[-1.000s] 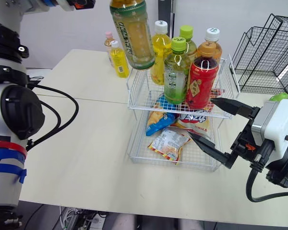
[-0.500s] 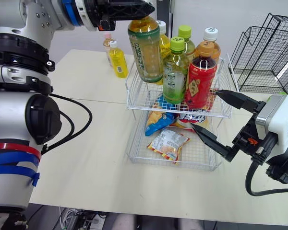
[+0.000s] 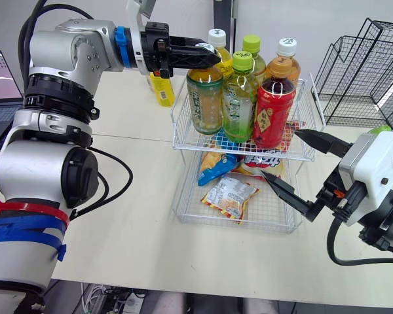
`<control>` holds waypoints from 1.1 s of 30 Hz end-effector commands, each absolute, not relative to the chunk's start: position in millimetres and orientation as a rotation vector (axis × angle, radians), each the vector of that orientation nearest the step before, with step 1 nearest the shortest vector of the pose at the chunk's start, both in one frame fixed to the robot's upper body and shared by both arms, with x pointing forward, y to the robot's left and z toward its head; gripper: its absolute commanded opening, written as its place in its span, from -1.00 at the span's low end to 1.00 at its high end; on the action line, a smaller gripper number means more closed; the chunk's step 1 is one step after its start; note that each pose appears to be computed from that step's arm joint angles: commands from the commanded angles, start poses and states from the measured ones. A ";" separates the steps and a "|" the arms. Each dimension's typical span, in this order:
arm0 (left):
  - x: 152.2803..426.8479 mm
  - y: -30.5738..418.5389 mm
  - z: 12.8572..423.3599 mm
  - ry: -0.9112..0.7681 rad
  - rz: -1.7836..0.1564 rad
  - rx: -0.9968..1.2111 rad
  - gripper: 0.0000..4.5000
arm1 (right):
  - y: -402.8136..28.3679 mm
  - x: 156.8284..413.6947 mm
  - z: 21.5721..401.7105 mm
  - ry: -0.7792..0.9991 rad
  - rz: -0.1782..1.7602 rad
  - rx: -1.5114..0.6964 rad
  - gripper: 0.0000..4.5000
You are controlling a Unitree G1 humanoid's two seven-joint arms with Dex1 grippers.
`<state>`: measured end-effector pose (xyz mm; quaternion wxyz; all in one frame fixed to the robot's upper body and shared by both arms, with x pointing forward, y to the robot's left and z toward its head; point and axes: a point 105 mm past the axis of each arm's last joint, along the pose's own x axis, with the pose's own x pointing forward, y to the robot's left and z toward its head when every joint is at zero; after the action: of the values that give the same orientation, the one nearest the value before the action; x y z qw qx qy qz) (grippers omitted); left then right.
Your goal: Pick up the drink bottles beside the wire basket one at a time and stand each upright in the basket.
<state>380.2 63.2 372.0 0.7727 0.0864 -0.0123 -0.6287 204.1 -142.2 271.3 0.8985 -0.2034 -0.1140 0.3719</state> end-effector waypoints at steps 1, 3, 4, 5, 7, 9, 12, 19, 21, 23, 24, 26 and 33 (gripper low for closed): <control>374.7 57.0 380.7 -0.077 -1.389 0.205 -0.38 | -138.0 199.4 274.4 -0.265 0.777 -0.451 1.00; 375.1 56.9 379.6 -0.073 -1.391 0.205 -0.38 | -137.8 199.1 274.4 -0.266 0.778 -0.449 1.00; 375.5 57.2 379.3 -0.071 -1.389 0.204 -0.38 | -137.9 198.9 274.4 -0.266 0.778 -0.449 1.00; 376.2 57.6 379.2 -0.070 -1.385 0.204 -0.38 | -138.0 198.6 274.4 -0.267 0.777 -0.449 1.00; 377.6 59.4 380.7 -0.076 -1.373 0.198 -0.23 | -138.3 198.6 274.8 -0.269 0.776 -0.449 1.00; 376.3 61.4 383.4 -0.088 -1.378 0.196 0.04 | -139.0 199.1 275.6 -0.272 0.774 -0.449 1.00; 375.0 65.2 388.8 -0.106 -1.371 0.202 0.47 | -139.9 199.7 276.7 -0.274 0.772 -0.449 1.00; 366.3 73.5 403.2 -0.160 -1.372 0.251 0.99 | -143.6 202.5 282.3 -0.293 0.757 -0.448 1.00; 365.7 76.3 405.7 -0.171 -1.361 0.269 0.99 | -146.2 204.2 284.8 -0.302 0.738 -0.456 1.00; 365.2 78.5 407.7 -0.178 -1.349 0.282 0.99 | -148.8 205.9 286.9 -0.306 0.723 -0.464 1.00; 364.0 80.1 410.0 -0.187 -1.345 0.284 0.99 | -150.3 206.9 288.4 -0.311 0.714 -0.467 1.00; 361.5 83.1 413.5 -0.200 -1.340 0.291 0.99 | -152.4 208.2 291.2 -0.322 0.704 -0.469 1.00; 355.5 108.6 421.9 -0.232 -1.279 0.312 0.99 | -156.7 209.6 304.2 -0.378 0.685 -0.469 1.00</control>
<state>365.3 100.9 406.3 0.7866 0.1291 -0.0753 -0.5991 212.5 -153.7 291.0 0.9016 -0.2148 -0.1506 0.3441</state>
